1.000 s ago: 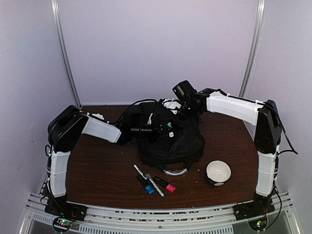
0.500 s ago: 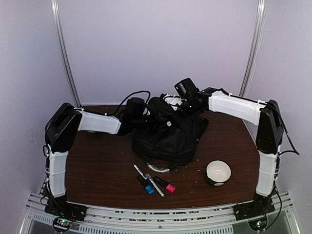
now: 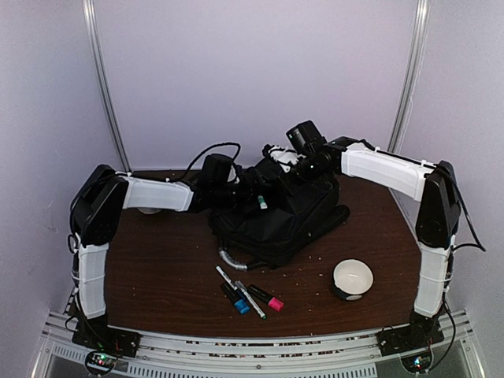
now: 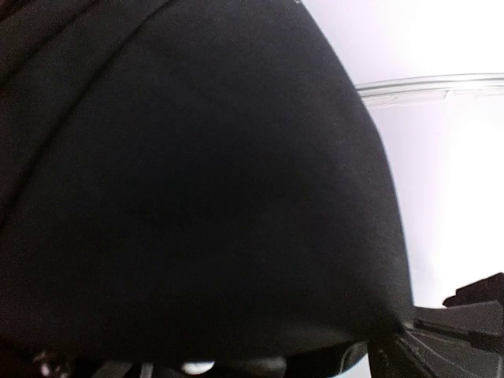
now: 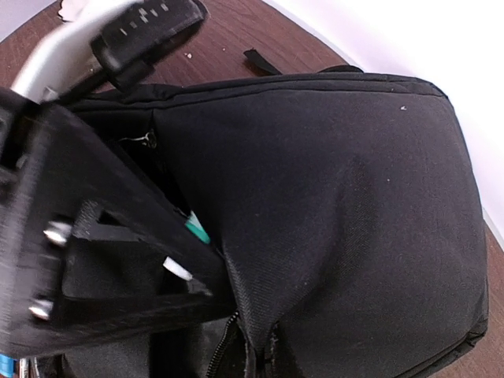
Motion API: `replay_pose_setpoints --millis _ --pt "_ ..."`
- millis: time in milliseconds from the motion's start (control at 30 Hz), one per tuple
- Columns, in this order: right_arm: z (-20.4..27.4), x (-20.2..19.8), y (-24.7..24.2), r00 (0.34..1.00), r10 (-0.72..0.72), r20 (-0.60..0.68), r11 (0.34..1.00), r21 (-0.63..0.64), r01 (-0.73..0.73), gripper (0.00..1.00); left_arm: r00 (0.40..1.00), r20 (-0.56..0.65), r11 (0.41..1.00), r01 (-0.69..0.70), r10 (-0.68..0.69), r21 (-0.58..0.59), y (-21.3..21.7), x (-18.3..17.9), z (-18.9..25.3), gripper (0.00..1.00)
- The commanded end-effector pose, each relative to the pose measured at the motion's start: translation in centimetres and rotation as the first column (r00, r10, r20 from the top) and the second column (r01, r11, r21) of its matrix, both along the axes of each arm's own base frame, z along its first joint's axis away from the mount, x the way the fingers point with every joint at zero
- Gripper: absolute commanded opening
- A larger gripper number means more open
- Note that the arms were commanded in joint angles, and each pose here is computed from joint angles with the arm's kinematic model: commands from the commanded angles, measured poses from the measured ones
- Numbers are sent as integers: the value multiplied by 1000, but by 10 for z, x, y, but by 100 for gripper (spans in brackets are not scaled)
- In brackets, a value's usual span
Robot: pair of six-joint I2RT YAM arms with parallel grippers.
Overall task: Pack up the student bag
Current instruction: Place the pen in the lower front pocket of the bag.
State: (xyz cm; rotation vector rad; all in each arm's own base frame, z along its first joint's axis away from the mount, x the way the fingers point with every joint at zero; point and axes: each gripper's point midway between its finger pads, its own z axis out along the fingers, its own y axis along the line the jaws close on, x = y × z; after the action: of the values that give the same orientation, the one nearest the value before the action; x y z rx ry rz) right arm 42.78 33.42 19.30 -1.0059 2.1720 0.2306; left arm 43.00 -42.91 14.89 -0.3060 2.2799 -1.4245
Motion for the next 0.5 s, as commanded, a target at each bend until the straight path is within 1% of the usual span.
replay_pose_setpoints --millis 0,100,133,233,333,400,433,467 --pt "53 -10 10 997 58 53 991 120 -65 0 960 278 998 -9 27 -68 23 9 100 98" --pt "41 -4 6 998 47 32 993 111 -50 0 943 331 999 37 -35 1 23 -9 114 98" --pt "37 -3 5 999 46 21 993 110 -48 0 943 327 998 48 -55 28 23 -12 113 98" --pt "27 -2 7 999 49 -7 993 111 -48 0 940 327 995 81 -95 56 22 -18 112 98" --pt "25 -1 6 999 47 -12 993 109 -46 0 927 354 989 89 -125 115 28 -26 111 98" --pt "25 -1 4 999 49 -13 993 109 -48 0 901 407 974 64 -149 216 41 -31 111 98" --pt "25 -1 4 999 49 -13 993 109 -47 0 891 426 956 30 -158 291 52 -33 107 98" --pt "24 -1 4 998 53 -17 992 111 -51 0 874 457 921 -30 -164 388 67 -33 105 98"
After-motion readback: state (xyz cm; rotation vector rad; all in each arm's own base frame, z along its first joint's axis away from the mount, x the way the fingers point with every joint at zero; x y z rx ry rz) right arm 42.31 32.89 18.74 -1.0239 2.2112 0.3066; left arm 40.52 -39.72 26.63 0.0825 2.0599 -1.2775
